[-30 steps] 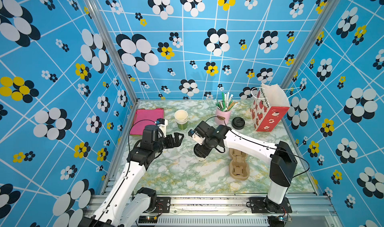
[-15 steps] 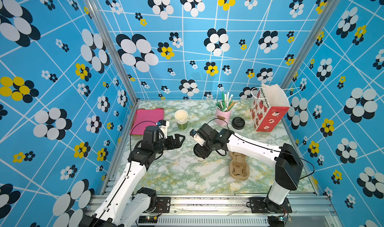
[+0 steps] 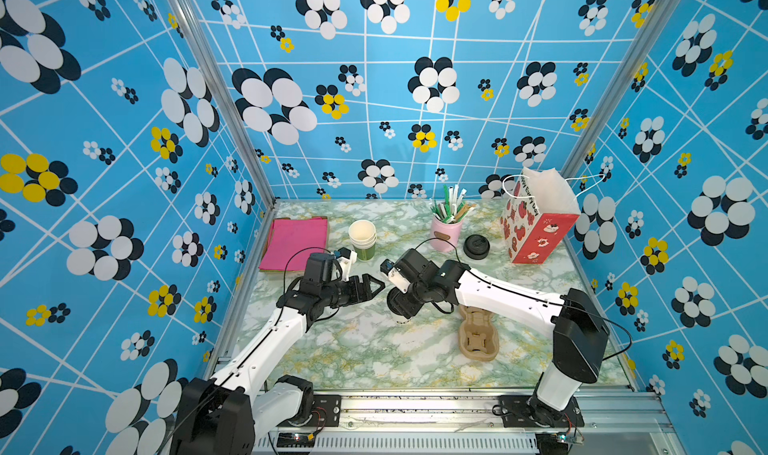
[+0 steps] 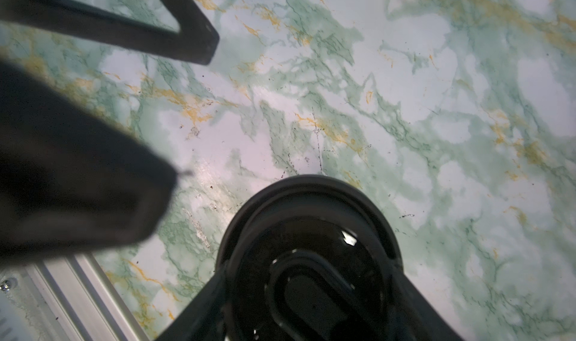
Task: Pack a coffee takeout order
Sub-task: Close the lid on the coffee cup.
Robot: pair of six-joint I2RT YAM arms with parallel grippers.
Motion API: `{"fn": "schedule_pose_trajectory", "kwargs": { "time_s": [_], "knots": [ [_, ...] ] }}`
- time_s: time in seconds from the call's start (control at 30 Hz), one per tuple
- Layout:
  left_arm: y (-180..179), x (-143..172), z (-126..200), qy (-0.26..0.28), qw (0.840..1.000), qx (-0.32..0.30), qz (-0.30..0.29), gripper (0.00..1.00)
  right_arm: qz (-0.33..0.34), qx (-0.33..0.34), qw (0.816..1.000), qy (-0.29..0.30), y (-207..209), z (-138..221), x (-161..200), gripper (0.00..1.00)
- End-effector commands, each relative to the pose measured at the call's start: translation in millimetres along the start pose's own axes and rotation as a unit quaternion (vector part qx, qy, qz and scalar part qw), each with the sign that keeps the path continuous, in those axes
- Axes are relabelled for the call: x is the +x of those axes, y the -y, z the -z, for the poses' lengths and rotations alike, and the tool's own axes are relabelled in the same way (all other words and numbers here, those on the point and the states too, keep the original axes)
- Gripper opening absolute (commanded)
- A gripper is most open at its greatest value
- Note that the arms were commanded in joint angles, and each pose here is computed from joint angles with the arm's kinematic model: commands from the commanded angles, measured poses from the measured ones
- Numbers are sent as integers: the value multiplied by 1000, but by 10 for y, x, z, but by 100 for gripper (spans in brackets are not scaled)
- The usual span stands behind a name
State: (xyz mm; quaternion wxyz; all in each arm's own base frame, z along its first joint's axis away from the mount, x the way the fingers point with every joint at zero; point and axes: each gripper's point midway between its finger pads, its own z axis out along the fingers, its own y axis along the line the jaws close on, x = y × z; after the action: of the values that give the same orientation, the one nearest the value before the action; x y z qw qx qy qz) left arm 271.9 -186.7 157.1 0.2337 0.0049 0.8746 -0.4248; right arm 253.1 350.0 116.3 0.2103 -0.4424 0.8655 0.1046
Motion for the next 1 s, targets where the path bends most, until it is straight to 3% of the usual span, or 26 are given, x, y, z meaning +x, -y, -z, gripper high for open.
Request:
{"fn": "schedule_pose_trajectory", "kwargs": {
  "time_s": [0.0, 0.4, 0.97],
  "knots": [
    [80, 40, -108, -18, 999, 28, -4, 86, -16, -28, 969, -244, -147, -498, 1353, 62],
    [-64, 239, -358, -67, 998, 7, 4, 77, -16, -31, 971, -238, -155, -505, 1315, 63],
    [-509, 546, -323, -115, 984, -136, -14, 63, -15, -33, 978, -206, -161, -479, 1176, 67]
  ]
}}
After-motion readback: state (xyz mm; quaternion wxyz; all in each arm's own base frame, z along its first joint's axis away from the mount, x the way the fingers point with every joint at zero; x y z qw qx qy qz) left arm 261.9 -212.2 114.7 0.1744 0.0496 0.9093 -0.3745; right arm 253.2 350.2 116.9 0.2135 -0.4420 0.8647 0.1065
